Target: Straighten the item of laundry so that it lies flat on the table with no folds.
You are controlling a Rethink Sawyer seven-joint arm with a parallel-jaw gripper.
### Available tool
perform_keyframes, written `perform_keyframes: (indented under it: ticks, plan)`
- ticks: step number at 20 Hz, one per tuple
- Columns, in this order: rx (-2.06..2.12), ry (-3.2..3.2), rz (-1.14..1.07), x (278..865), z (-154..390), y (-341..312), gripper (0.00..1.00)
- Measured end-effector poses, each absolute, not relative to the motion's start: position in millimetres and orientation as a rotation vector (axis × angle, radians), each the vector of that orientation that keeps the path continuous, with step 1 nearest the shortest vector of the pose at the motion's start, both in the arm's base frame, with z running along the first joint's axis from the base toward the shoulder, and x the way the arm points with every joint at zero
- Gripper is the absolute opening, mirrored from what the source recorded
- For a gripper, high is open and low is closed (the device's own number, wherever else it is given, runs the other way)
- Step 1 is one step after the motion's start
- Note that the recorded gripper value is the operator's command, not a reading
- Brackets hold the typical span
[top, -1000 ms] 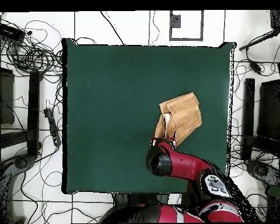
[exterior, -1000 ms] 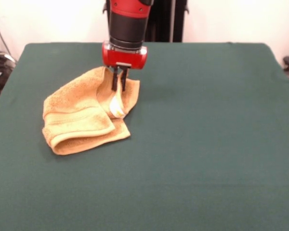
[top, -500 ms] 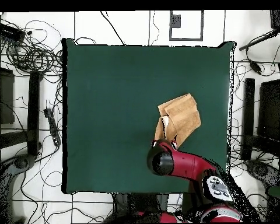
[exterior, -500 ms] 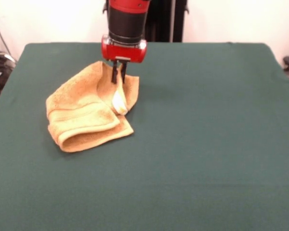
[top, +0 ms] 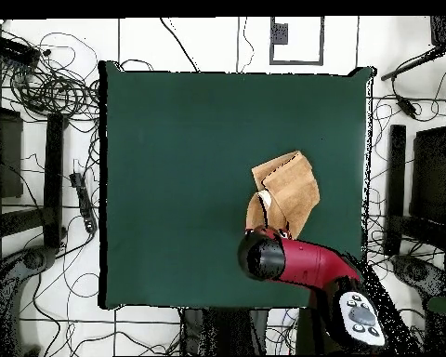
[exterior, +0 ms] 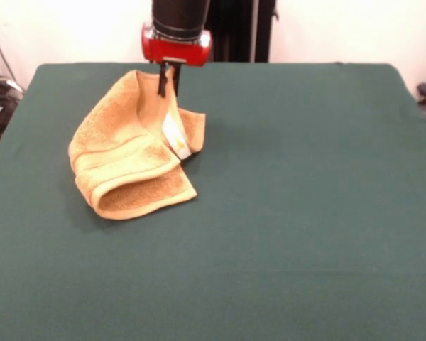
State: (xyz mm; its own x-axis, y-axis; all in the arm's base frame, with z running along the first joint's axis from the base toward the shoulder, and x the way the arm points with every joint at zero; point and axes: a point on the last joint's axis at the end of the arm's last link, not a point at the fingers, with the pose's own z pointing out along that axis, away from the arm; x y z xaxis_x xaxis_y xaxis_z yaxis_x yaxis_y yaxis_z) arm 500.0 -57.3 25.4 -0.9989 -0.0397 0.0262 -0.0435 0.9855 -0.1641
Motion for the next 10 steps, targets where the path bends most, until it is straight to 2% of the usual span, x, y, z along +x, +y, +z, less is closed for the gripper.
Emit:
perform_keyframes:
  ticks: [10]
  plan:
    - [0.076, -3.122, 0.269, 501, 39, -64, 0.00]
